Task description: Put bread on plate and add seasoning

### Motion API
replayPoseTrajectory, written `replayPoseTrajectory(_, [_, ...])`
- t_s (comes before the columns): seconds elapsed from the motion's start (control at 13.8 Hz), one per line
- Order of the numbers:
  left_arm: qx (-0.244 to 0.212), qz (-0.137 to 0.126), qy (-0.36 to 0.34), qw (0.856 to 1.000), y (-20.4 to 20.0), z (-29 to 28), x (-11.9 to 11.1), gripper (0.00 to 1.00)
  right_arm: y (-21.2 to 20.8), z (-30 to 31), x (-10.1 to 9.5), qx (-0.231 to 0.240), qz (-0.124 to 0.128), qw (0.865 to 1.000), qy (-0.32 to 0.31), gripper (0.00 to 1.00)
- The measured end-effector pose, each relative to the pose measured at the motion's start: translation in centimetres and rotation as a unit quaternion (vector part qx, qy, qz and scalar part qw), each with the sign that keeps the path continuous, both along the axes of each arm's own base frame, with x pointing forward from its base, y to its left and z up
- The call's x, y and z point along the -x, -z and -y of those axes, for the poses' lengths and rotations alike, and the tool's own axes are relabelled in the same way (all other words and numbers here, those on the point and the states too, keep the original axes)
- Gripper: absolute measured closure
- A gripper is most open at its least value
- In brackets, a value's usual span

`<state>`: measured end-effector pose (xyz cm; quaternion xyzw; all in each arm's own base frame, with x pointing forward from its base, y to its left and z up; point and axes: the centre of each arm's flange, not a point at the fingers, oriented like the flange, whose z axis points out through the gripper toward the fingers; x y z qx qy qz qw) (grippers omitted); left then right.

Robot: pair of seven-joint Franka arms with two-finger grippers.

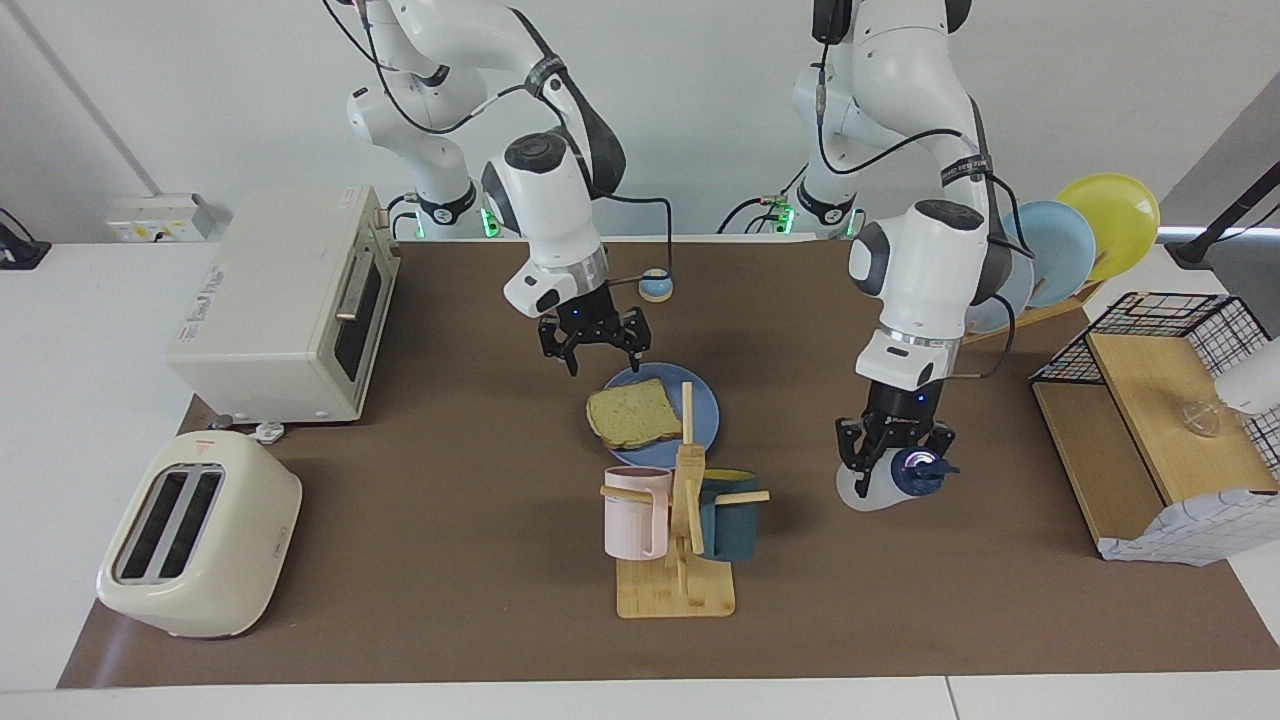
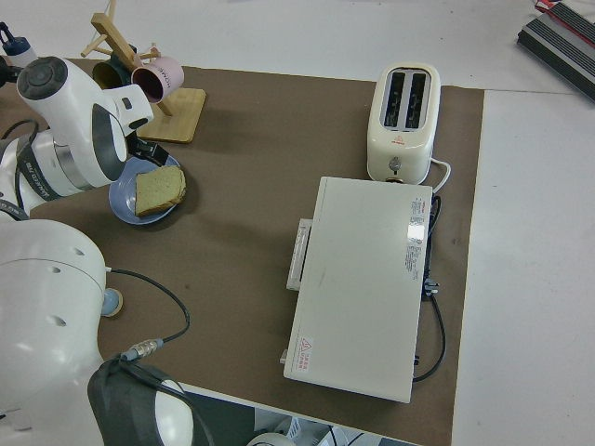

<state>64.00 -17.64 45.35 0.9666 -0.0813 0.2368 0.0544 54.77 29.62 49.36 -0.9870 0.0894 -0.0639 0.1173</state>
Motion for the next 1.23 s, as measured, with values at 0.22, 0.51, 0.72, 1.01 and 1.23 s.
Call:
replayPoseTrajectory(0.22, [-0.005, -0.032, 0.047, 0.998, -2.3, -1.0, 1.3, 0.54, -3.9, 1.4, -1.2, -0.049, -0.027, 0.998, 0.027, 0.0])
replayPoseTrajectory(0.51, [-0.011, -0.057, 0.115, 0.992, -5.7, -3.0, 3.1, 0.54, -8.9, 2.0, -1.5, -0.105, -0.05, 0.993, 0.036, 0.0])
replayPoseTrajectory(0.72, [-0.026, -0.068, 0.203, 0.976, -7.8, -3.8, 4.7, 0.54, -11.2, 2.8, -1.7, -0.139, -0.05, 0.988, 0.045, 0.0])
replayPoseTrajectory(1.01, [-0.041, -0.092, 0.332, 0.938, -9.7, -4.2, 7.2, 0.54, -13.8, 1.6, -1.3, -0.167, -0.05, 0.982, 0.074, 0.0])
replayPoseTrajectory(1.23, [-0.054, -0.102, 0.425, 0.898, -10.3, -4.3, 8.8, 0.54, -15.1, 0.4, -1.1, -0.176, -0.044, 0.981, 0.073, 0.0])
